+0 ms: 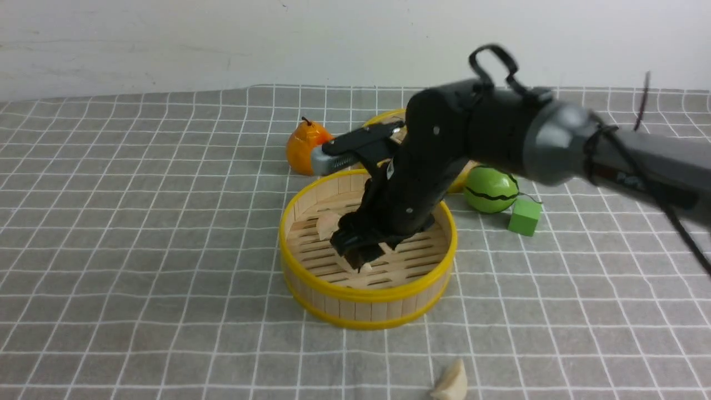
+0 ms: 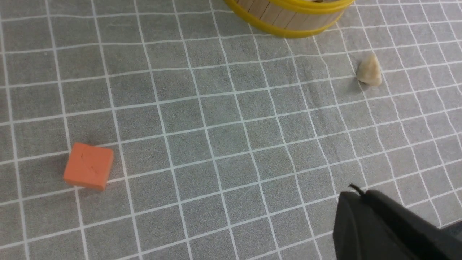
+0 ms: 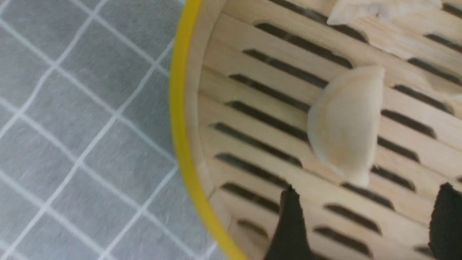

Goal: Put the dumplings into the steamer on the table with the grey tablecloth.
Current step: 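Reach for and grasp a dumpling lying on the table beside the steamer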

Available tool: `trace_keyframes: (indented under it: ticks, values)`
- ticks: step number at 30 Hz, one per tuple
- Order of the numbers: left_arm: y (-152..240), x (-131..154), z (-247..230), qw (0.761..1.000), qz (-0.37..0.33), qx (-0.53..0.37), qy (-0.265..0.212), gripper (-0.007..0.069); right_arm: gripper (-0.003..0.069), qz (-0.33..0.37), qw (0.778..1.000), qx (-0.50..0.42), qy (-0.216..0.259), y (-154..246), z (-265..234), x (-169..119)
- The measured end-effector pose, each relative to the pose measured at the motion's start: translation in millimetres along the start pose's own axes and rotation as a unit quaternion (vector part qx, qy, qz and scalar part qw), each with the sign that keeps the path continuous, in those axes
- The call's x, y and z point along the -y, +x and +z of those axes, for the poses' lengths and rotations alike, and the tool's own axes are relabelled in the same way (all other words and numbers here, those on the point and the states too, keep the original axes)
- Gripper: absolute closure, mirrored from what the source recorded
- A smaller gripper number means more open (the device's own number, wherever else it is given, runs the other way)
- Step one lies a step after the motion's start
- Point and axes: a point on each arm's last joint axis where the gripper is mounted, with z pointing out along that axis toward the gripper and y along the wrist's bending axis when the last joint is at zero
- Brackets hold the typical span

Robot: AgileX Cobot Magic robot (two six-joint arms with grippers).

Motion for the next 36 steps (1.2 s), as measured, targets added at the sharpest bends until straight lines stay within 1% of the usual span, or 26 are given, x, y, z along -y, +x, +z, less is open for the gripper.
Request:
trace_keyframes:
  ticks: [1, 6, 8, 12, 15, 19, 22, 24, 29, 32, 36]
  values:
    - [0, 0, 0, 1.000, 0.000, 0.000, 0.000, 0.0637, 0.0166, -0.013, 1.000, -0.012, 0.001, 3, -29, -4]
    - [0, 0, 0, 1.000, 0.009, 0.002, 0.000, 0.0635, 0.0167, -0.035, 0.998, -0.051, 0.011, 19, -89, -10]
    - [0, 0, 0, 1.000, 0.014, 0.002, 0.000, 0.0634, 0.0167, -0.035, 0.998, -0.053, 0.012, 27, -100, -11]
    - [-1, 0, 0, 1.000, 0.021, 0.004, 0.000, 0.0629, 0.0167, -0.004, 0.996, -0.086, -0.004, 70, -112, -15]
    - [-1, 0, 0, 1.000, 0.022, 0.005, 0.000, 0.0627, 0.0167, 0.042, 0.994, -0.100, -0.007, 106, -101, -15]
    - [-2, 0, 0, 1.000, 0.023, 0.011, 0.002, 0.0625, 0.0167, 0.127, 0.990, -0.065, 0.005, 140, -73, -9]
    - [-3, 1, 0, 1.000, 0.023, 0.015, 0.003, 0.0624, 0.0158, 0.190, 0.981, -0.031, 0.010, 153, -50, -5]
    - [-3, 1, 0, 1.000, 0.023, 0.018, 0.003, 0.0622, 0.0148, 0.215, 0.976, -0.012, 0.012, 154, -38, -2]
    - [-3, 1, 0, 1.000, 0.022, 0.019, 0.005, 0.0620, 0.0141, 0.240, 0.971, -0.006, 0.016, 150, -10, 3]
    - [-3, 1, 0, 1.000, 0.022, 0.016, 0.004, 0.0619, 0.0139, 0.246, 0.969, -0.030, 0.021, 149, 10, 5]
    - [-1, 0, 0, 1.000, 0.020, 0.004, 0.001, 0.0619, 0.0139, 0.235, 0.970, -0.062, 0.023, 147, 20, 4]
